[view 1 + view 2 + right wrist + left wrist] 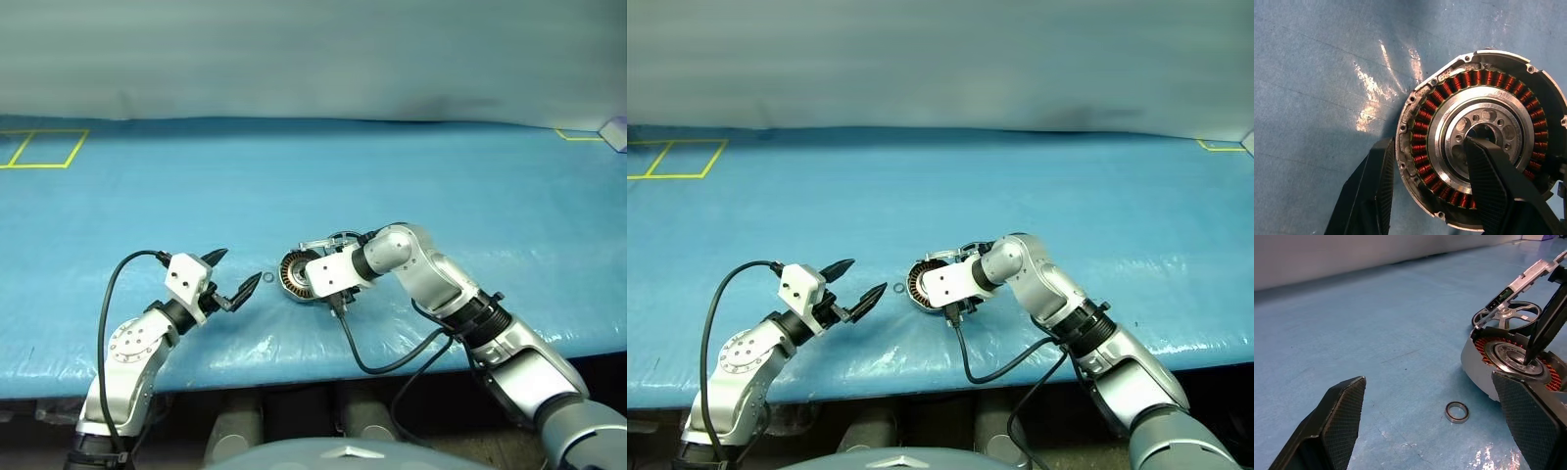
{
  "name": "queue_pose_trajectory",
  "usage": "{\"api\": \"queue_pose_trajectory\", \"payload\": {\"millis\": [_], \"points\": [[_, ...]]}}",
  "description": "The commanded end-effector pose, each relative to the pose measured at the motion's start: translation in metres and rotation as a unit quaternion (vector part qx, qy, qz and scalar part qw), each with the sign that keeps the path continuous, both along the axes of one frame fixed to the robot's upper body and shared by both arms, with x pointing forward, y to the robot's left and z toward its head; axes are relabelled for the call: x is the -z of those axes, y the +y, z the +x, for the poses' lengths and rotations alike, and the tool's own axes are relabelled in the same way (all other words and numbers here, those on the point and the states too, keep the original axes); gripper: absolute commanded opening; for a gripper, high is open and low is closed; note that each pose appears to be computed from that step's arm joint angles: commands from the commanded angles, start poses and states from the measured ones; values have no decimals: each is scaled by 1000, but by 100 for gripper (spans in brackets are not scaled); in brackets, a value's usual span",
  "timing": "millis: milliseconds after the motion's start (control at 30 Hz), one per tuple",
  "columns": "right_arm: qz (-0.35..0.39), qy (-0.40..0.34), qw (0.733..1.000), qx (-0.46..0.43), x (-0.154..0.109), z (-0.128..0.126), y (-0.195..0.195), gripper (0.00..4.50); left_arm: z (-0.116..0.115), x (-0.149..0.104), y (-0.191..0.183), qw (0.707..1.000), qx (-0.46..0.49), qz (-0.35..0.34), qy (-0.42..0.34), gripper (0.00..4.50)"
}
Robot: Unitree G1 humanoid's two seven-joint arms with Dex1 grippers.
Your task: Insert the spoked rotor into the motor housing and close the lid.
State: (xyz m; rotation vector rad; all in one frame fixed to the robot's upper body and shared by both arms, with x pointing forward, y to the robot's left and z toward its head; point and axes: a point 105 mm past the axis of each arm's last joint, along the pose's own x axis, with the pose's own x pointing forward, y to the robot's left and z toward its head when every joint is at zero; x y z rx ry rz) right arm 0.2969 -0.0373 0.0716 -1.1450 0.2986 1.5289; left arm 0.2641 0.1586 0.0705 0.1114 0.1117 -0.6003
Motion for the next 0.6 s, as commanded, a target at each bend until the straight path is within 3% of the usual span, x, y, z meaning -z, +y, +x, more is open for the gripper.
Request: {"api": "queue_pose_trajectory", "payload": {"millis": [33,600], "points": [[-18,46,998,24,23,-4,-3,192,-2,-12,1,1000,-5,0,-27,450],[59,91,994,23,3,-15,23,192,-1,-10,0,1000,-4,0,-25,450]]}}
